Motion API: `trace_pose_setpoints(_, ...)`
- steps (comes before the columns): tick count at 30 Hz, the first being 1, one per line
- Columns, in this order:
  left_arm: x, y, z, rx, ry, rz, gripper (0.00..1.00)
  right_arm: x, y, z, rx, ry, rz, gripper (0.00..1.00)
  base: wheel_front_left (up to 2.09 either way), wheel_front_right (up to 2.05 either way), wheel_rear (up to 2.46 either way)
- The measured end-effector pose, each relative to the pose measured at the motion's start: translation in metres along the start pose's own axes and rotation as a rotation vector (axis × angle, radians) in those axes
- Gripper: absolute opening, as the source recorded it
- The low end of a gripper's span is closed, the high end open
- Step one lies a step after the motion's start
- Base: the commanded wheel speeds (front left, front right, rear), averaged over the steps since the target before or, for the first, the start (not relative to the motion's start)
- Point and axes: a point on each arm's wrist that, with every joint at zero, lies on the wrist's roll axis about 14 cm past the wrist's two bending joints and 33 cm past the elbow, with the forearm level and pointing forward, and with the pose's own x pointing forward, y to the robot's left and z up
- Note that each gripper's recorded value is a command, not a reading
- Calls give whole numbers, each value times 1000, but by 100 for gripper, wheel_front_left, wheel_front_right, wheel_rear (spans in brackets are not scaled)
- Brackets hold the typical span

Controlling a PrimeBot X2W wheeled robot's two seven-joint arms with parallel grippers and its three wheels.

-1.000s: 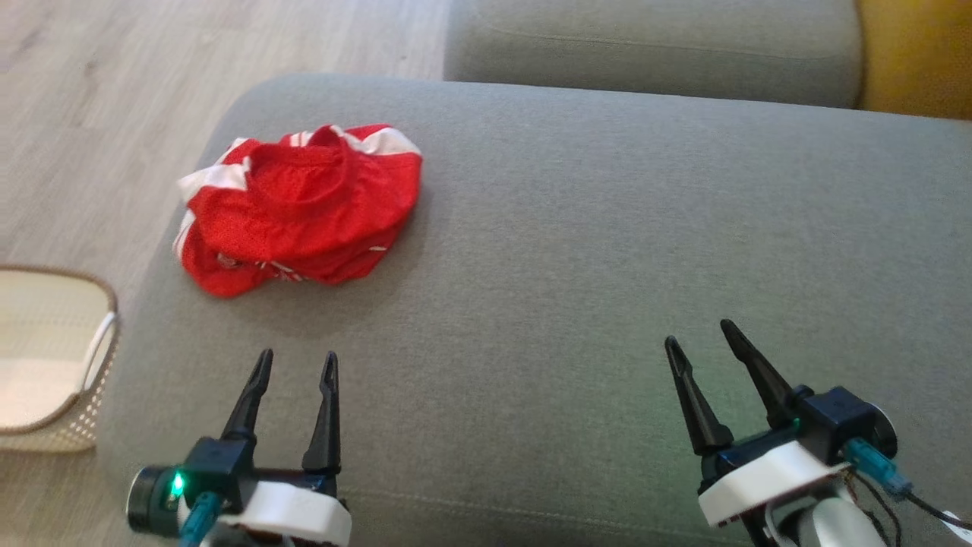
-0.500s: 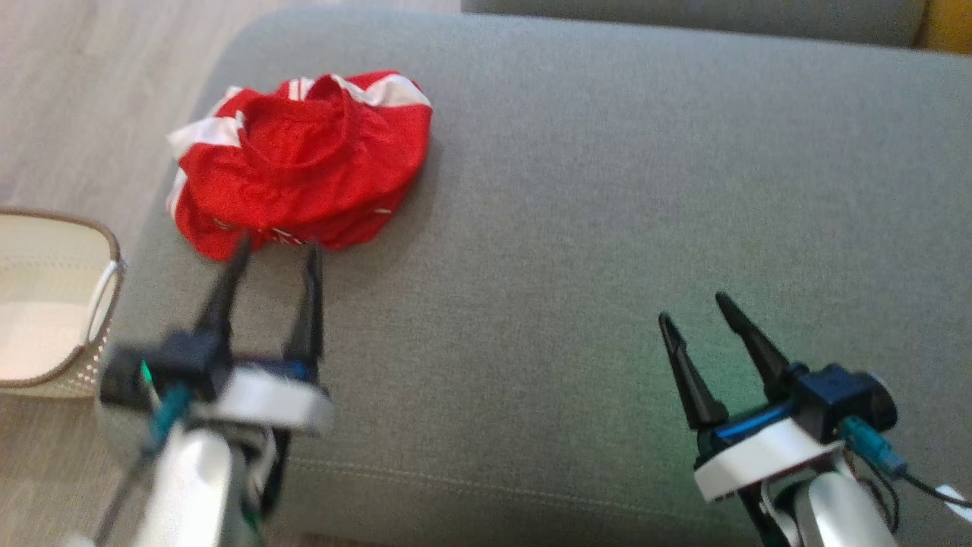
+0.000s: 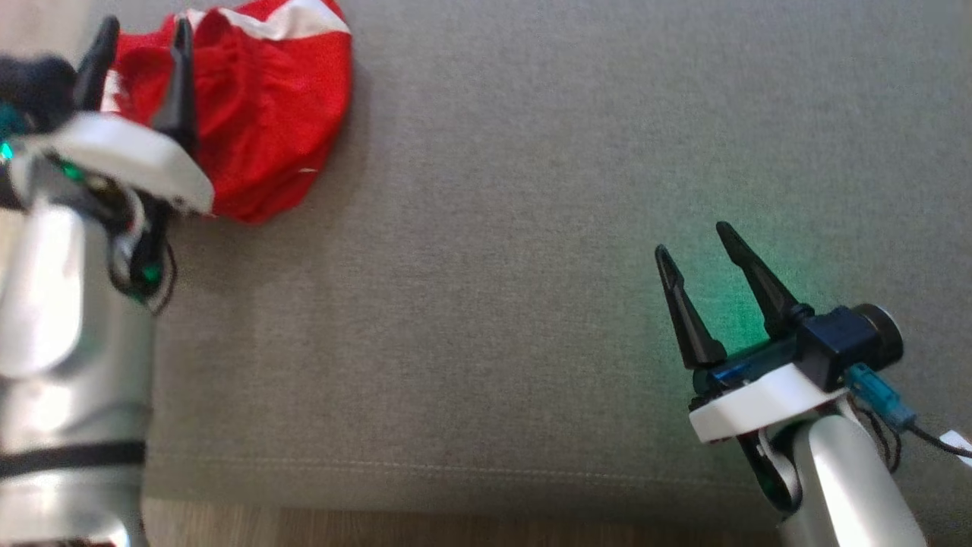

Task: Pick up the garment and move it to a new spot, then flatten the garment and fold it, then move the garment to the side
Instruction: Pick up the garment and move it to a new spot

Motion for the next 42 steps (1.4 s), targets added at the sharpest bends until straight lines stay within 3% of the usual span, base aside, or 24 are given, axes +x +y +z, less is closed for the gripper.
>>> trace_pose_setpoints(12,30,15,-96,16,480,-5,100,6,-18,-18,4,33,-34,100,0,0,0)
trace_pose_setpoints(18,23,10,-126,-11,592,-15,100,7,-20,-22,6,41,-37,100,0,0,0)
trace_pose_setpoints(19,22,10,-127,-12,587,-15,50,7,-20,-23,7,41,-36,100,0,0,0)
trace_pose_setpoints(20,22,11,-126,-15,580,-13,8,8,-20,-23,7,41,-35,100,0,0,0)
trace_pose_setpoints(21,23,12,-124,-20,558,-9,0,8,-19,-22,7,39,-33,100,0,0,0)
trace_pose_setpoints(30,20,21,-86,-41,369,19,0,7,-7,2,0,-16,-5,100,0,0,0)
trace_pose_setpoints(42,15,-17,52,-51,-79,-128,0,-10,1,45,-5,-108,-3,100,0,0,0)
